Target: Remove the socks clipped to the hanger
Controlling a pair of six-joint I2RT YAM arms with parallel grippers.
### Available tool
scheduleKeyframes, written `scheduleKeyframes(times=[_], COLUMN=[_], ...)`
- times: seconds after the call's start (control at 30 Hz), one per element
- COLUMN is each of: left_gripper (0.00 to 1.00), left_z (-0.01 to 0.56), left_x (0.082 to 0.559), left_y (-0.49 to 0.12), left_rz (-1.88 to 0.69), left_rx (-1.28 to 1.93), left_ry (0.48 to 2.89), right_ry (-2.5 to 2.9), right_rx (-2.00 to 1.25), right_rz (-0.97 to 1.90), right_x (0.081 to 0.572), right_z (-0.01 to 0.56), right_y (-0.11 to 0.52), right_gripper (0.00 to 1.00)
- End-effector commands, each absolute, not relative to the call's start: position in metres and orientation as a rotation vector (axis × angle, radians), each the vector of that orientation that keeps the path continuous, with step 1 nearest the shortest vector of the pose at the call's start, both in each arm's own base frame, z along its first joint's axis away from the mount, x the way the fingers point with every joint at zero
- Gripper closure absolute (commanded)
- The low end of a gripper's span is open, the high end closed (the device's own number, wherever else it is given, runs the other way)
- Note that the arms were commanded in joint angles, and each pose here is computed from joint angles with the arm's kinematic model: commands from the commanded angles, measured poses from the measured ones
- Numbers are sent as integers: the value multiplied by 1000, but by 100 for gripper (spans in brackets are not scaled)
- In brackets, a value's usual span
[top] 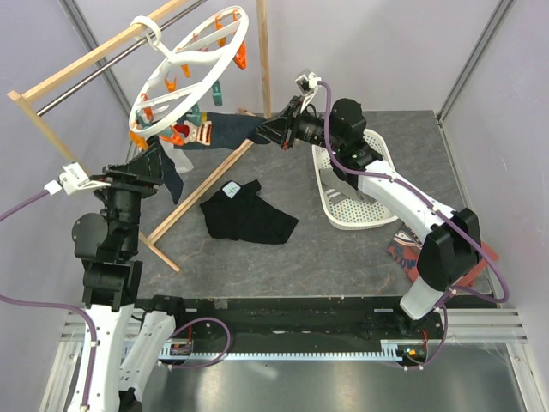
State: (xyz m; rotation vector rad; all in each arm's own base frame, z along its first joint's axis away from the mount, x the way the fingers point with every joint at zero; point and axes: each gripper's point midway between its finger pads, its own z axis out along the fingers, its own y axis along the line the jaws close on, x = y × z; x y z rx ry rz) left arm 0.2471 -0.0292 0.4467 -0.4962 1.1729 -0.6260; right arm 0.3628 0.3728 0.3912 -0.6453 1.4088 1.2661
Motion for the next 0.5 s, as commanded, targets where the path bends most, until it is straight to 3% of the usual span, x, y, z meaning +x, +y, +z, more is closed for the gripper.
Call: scheduleKeyframes(times=[0.0, 0.47], left_gripper=[42, 44], left_z=[463, 465], left_x=[255, 265], left_y=[-32, -50], left_rz=[-672, -764], left_rx=[-514, -435], left_ry=[1148, 1111], right_ry=[1314, 1331], right_rx=[-653, -665], right_rz=[1286, 1296], right_x=[357, 353], right_z=[425, 418], right_y=[370, 370], right_gripper=[100, 100])
